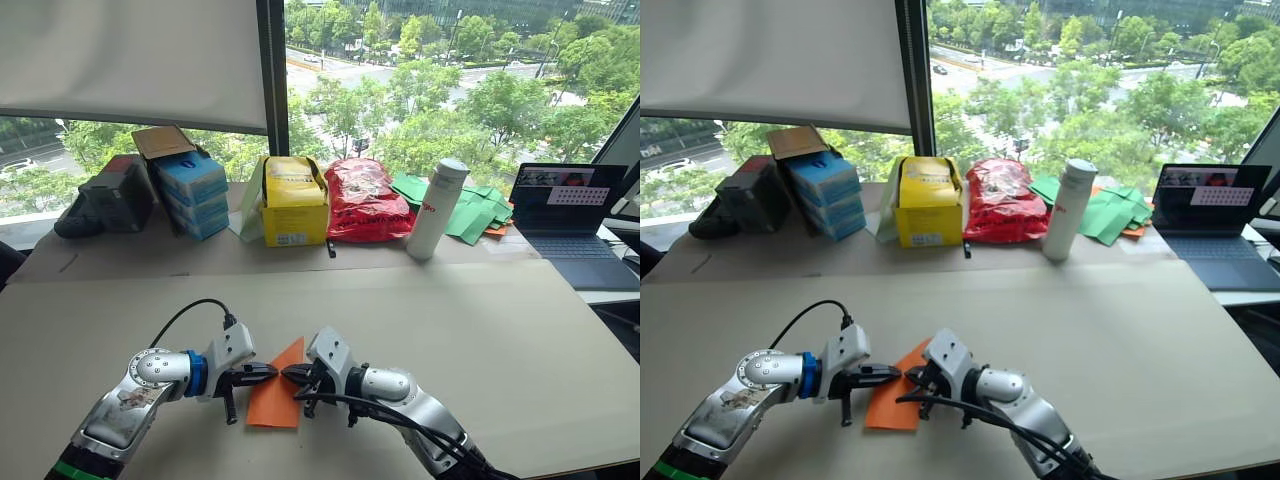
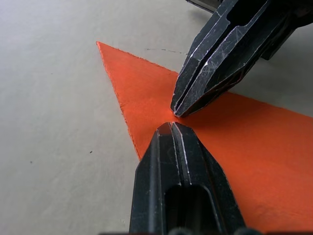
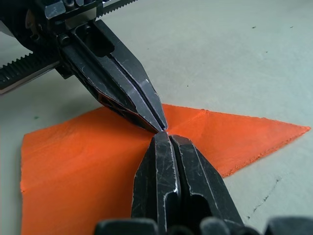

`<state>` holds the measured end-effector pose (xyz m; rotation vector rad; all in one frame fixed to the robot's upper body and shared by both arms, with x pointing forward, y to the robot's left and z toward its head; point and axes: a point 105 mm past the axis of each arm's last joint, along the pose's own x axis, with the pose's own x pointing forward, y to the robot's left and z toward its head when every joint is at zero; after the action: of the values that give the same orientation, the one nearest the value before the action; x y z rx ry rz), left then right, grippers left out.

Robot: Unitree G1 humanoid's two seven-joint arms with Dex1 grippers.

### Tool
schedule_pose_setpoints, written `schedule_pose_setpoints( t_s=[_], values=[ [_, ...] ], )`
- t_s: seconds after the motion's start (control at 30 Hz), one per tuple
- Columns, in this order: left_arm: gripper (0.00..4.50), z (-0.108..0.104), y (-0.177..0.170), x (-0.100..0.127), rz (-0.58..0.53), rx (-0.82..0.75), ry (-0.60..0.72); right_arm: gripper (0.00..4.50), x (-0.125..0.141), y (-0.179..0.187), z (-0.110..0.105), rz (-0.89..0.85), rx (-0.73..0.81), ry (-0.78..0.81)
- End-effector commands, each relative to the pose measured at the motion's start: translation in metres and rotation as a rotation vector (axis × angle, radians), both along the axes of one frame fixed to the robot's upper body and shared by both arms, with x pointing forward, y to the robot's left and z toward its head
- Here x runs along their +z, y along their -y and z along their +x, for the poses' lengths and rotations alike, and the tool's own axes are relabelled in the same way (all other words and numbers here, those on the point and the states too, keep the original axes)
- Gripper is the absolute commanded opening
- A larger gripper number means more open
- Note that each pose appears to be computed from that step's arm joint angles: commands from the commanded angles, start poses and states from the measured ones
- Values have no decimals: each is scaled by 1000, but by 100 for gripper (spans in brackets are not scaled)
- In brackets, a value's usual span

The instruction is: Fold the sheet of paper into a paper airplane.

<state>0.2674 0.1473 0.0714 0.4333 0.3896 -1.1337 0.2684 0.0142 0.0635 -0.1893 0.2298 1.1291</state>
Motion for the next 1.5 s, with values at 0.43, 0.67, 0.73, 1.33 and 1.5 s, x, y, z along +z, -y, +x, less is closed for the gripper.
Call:
schedule_pose_setpoints(
  t_s=[0.43, 0.67, 0.73, 1.33, 1.5],
  values=[
    [1, -1, -3, -17, 55, -5, -24, 0, -30, 36, 40, -148, -148, -40],
    [1, -2, -3, -17, 61, -7, -21, 0, -26, 29, 54, -150, -168, -19],
    [1, -2, -2, -17, 61, -7, -18, 0, -27, 29, 56, -156, -176, -23],
    [1, 1, -3, -15, 62, 11, -9, 0, -31, 30, 28, -152, -103, -40],
    [1, 2, -2, -15, 62, 11, -7, 0, -31, 31, 19, -161, -64, -49]
  ],
)
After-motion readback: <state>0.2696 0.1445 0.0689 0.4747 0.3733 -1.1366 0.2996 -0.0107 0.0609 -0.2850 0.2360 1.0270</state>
